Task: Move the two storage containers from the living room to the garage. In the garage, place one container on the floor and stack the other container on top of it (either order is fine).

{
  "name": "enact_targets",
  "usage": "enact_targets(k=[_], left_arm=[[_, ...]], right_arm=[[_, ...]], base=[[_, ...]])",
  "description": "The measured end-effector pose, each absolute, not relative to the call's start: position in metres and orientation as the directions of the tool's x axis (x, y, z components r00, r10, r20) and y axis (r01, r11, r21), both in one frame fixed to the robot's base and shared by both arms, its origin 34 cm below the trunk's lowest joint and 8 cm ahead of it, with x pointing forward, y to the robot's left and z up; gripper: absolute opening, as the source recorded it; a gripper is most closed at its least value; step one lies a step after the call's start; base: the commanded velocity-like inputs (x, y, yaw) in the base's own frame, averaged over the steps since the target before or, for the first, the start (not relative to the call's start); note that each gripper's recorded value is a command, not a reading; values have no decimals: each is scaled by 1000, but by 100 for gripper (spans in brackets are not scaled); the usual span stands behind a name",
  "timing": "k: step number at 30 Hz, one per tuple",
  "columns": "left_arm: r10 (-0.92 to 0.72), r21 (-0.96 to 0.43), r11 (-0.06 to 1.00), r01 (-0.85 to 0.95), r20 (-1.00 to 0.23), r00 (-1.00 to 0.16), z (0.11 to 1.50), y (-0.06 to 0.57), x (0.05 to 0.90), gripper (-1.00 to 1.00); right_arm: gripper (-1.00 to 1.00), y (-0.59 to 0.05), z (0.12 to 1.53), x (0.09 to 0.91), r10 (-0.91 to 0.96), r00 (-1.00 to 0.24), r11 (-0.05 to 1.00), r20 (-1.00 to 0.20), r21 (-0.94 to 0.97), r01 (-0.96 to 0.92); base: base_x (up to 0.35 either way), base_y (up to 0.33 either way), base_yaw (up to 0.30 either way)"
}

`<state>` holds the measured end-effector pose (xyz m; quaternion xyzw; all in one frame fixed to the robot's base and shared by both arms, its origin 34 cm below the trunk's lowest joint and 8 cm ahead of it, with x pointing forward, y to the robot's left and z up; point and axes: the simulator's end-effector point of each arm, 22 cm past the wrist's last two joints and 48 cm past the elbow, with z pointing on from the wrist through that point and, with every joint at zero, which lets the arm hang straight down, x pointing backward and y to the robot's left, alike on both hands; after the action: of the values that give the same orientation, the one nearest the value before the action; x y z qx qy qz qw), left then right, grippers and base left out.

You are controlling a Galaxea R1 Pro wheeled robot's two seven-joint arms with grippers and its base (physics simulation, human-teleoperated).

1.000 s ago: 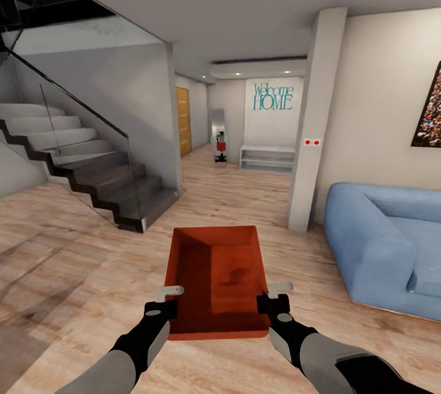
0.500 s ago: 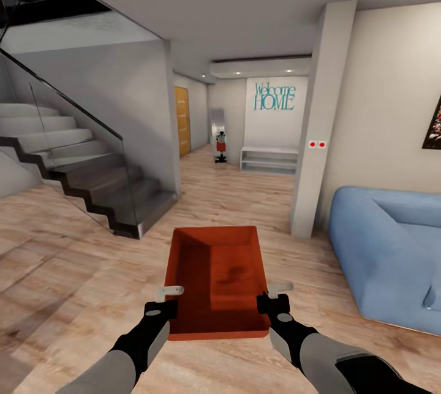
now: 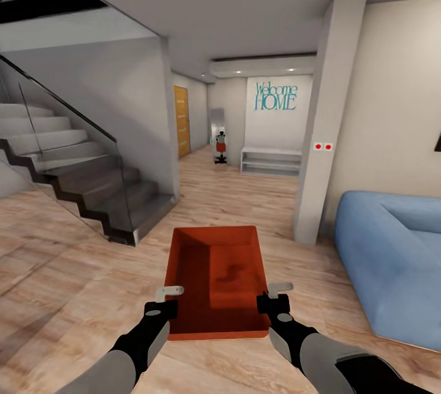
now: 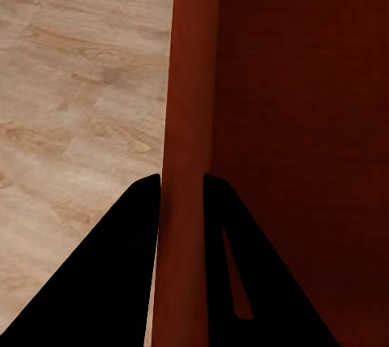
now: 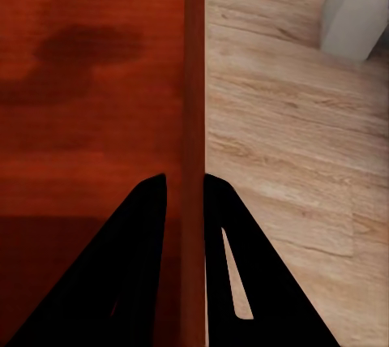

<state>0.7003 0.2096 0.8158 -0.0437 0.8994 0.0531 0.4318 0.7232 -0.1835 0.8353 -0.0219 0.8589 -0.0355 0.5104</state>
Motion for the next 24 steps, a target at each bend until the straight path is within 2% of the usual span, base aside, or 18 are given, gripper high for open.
enact_targets(k=[24], left_arm=[[-33, 58, 991, -124, -781, -623, 816, 210, 700, -100]], right_arm=[[-100, -184, 835, 723, -73, -478, 997, -875, -83, -2]], base=[[322, 0, 0]])
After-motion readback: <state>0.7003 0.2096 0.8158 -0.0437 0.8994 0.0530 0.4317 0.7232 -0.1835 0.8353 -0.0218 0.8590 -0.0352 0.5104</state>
